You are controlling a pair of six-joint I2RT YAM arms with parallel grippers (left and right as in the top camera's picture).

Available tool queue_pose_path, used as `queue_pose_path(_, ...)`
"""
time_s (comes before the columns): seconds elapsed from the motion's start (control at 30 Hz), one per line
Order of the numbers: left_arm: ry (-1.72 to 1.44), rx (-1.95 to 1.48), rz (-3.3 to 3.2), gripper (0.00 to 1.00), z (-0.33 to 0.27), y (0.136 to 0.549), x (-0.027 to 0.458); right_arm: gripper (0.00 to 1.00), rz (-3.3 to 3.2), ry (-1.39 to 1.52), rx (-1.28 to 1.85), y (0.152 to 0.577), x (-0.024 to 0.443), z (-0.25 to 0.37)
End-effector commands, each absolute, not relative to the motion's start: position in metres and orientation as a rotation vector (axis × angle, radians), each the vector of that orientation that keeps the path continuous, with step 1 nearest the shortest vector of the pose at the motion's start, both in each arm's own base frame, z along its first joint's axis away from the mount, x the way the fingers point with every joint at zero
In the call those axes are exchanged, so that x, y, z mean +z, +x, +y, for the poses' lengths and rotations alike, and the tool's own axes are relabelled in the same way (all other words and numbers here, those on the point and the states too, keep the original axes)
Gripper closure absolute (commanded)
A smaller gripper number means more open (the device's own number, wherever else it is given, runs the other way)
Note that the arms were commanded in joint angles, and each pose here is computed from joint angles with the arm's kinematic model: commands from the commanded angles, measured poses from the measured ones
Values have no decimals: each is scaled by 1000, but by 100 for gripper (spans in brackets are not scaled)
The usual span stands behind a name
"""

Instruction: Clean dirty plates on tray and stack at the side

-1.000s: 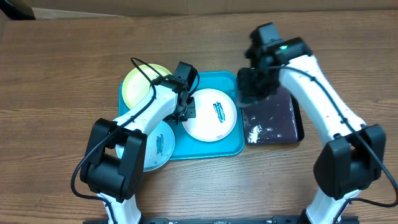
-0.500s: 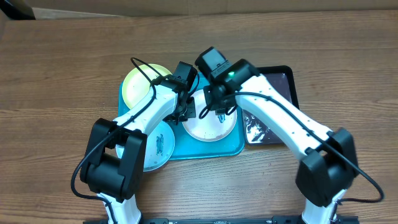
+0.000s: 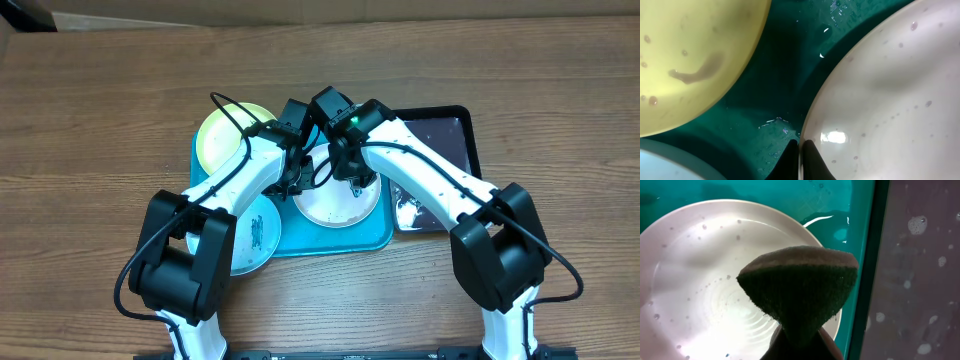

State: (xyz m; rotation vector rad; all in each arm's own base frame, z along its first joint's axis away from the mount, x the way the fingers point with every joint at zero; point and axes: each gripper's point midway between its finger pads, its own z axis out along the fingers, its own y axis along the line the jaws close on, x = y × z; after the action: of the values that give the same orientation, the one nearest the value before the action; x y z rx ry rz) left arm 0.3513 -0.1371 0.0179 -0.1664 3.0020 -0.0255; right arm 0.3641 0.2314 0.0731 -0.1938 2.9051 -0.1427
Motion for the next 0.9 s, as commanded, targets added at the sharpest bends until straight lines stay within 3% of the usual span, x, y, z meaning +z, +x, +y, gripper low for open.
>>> queue_pose_path(0.0,-202,30,2998,96,-130,351,13,96,2887,-147,-158,373,73,228)
queue_pose_path(0.87,-202,29,2998,96,-130,351,13,96,2937,-171,-63,369,27,217)
